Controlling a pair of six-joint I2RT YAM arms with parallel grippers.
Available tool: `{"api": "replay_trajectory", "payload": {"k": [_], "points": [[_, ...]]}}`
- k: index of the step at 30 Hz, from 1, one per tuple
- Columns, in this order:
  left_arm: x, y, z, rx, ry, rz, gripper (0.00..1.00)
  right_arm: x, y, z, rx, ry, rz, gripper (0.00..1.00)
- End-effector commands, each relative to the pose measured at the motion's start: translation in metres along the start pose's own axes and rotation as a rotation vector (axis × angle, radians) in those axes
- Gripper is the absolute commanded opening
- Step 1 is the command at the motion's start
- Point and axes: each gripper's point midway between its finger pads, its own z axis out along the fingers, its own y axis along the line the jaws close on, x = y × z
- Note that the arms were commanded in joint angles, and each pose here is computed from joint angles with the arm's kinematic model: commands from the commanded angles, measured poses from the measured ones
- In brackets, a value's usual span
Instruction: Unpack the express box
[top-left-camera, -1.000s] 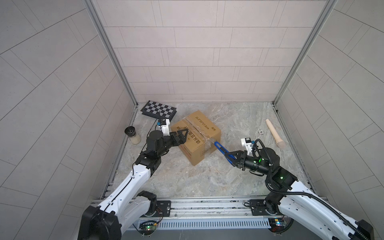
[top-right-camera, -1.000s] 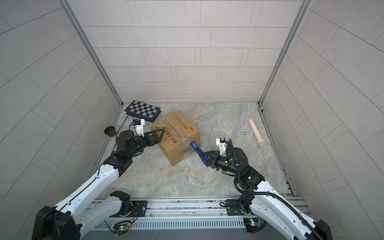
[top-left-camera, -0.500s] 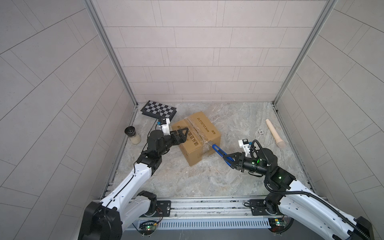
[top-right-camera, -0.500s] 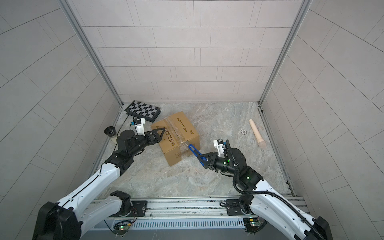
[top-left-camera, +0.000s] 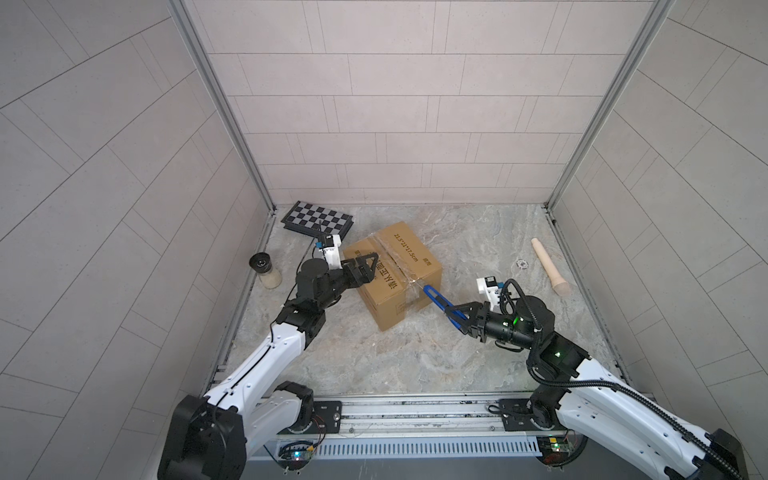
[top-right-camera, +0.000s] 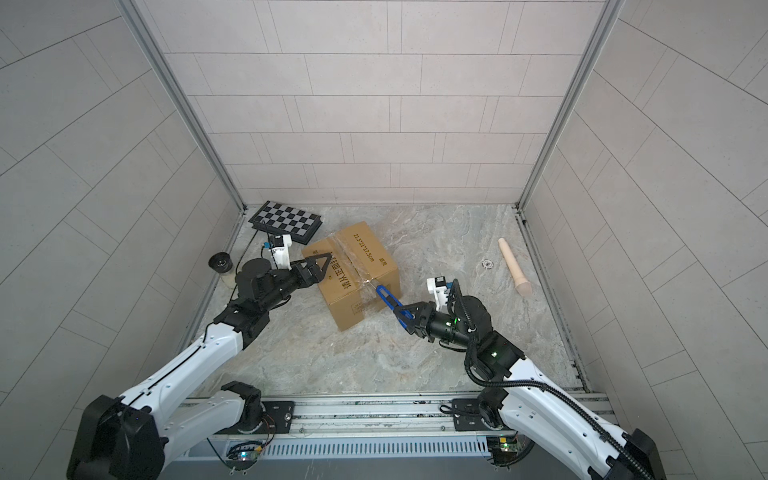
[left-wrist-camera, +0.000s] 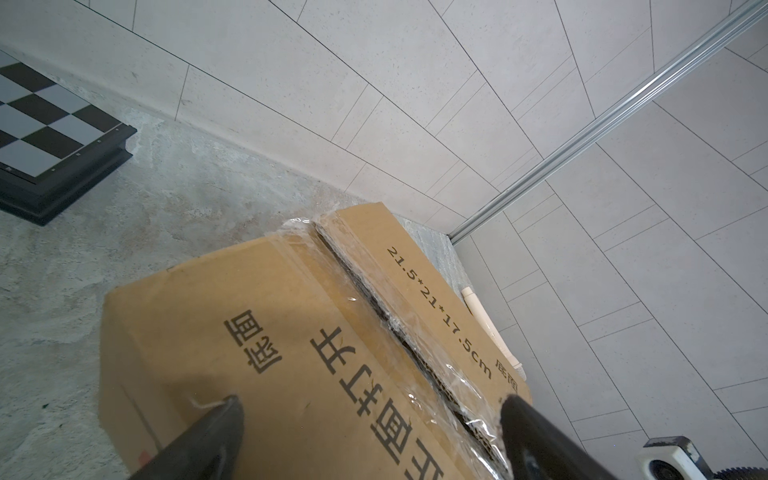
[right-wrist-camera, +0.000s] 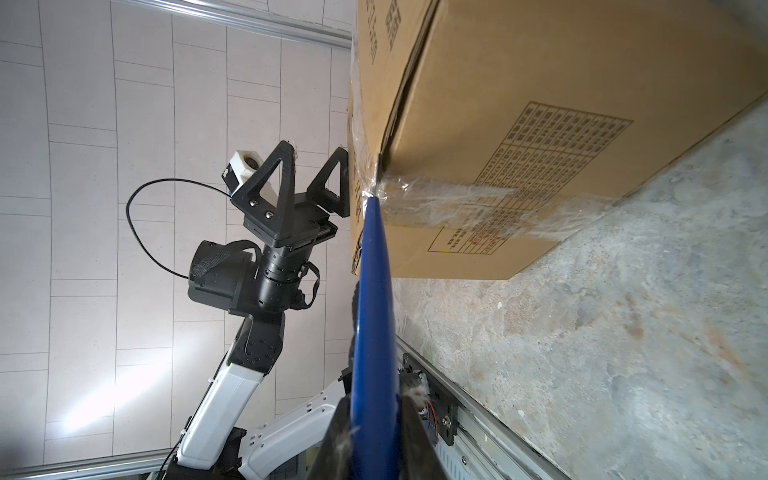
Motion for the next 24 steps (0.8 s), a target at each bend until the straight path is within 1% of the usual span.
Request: {"api": "replay_trajectory", "payload": {"k": [1, 8, 10, 18, 21, 24], "points": [[0.032, 0.007, 0.003, -0.014, 0.101, -0.046, 1.00, 0.002, 0.036, 0.001, -0.125, -0.005, -0.085, 0.00], [0.035, 0.004, 0.004, -0.007, 0.103, -0.047, 1.00, 0.015, 0.017, 0.017, -0.036, 0.045, -0.124, 0.00], [0.038, 0.006, 0.005, -0.012, 0.110, -0.050, 1.00, 0.014, 0.020, 0.016, -0.045, 0.041, -0.132, 0.00], [0.041, 0.007, 0.005, -0.007, 0.110, -0.061, 1.00, 0.004, 0.055, 0.007, -0.159, -0.008, -0.121, 0.00], [0.040, 0.005, 0.005, 0.000, 0.108, -0.059, 1.00, 0.005, 0.053, 0.011, -0.152, -0.006, -0.123, 0.00], [0.035, -0.001, 0.005, 0.020, 0.096, -0.069, 1.00, 0.006, 0.037, 0.016, -0.090, 0.001, -0.139, 0.00]]}}
